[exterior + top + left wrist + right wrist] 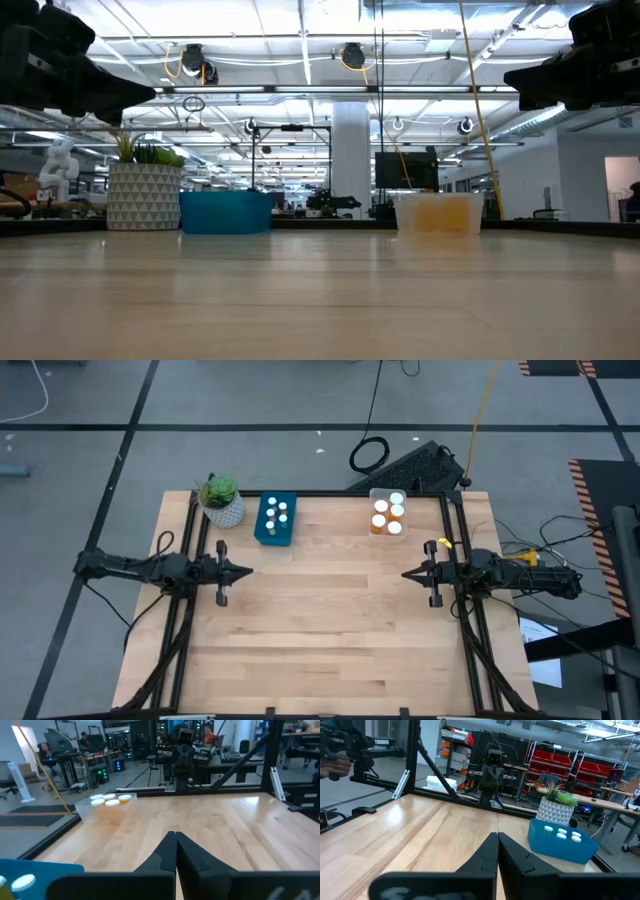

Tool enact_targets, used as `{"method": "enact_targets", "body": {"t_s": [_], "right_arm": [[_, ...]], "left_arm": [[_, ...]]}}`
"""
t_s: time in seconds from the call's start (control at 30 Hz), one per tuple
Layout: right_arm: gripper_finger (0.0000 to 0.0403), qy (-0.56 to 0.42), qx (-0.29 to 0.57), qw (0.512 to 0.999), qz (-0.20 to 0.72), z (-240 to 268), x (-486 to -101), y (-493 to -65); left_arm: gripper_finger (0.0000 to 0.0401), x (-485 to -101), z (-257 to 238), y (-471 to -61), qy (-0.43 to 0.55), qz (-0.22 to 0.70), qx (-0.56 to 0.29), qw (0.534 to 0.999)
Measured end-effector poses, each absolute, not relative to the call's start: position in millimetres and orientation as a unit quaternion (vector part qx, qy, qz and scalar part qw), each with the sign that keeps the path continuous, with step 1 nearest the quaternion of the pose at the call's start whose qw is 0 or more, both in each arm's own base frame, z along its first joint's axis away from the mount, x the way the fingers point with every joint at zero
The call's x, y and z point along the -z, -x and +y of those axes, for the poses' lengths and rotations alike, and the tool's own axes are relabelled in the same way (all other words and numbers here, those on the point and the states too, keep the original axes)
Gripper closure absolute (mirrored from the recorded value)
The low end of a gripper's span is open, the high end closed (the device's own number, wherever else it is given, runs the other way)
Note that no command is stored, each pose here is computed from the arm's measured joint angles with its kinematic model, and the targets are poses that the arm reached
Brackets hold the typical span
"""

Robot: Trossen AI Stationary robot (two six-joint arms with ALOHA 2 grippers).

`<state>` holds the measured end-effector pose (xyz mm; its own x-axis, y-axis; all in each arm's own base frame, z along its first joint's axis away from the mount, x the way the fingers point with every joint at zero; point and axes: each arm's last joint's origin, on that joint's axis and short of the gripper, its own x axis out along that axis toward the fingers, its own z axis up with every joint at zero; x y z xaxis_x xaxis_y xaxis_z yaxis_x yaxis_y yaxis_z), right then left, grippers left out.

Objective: Pick and place medicine bottles into bin by pill shape (circle, oval)
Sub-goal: Return To Home Position

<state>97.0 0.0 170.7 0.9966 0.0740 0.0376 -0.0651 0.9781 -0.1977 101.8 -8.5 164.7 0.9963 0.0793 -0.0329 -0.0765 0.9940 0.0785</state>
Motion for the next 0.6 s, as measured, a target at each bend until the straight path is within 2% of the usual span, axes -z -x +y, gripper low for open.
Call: {"method": "enact_targets", "body": {"t_s": [0.2, 0.6], "right_arm": [[0.0403, 0.099, -0.035, 0.994, -0.022, 0.0, -170.7, -97.0], [0.0403, 0.099, -0.035, 0.994, -0.022, 0.0, -170.7, -97.0]], "left_arm": [[0.0401, -164.4, -9.9, -102.1, -0.071, 0.017, 0.007, 0.997], [0.0392, -162.3, -6.0, -102.4, -0.095, 0.029, 0.002, 0.995]]}}
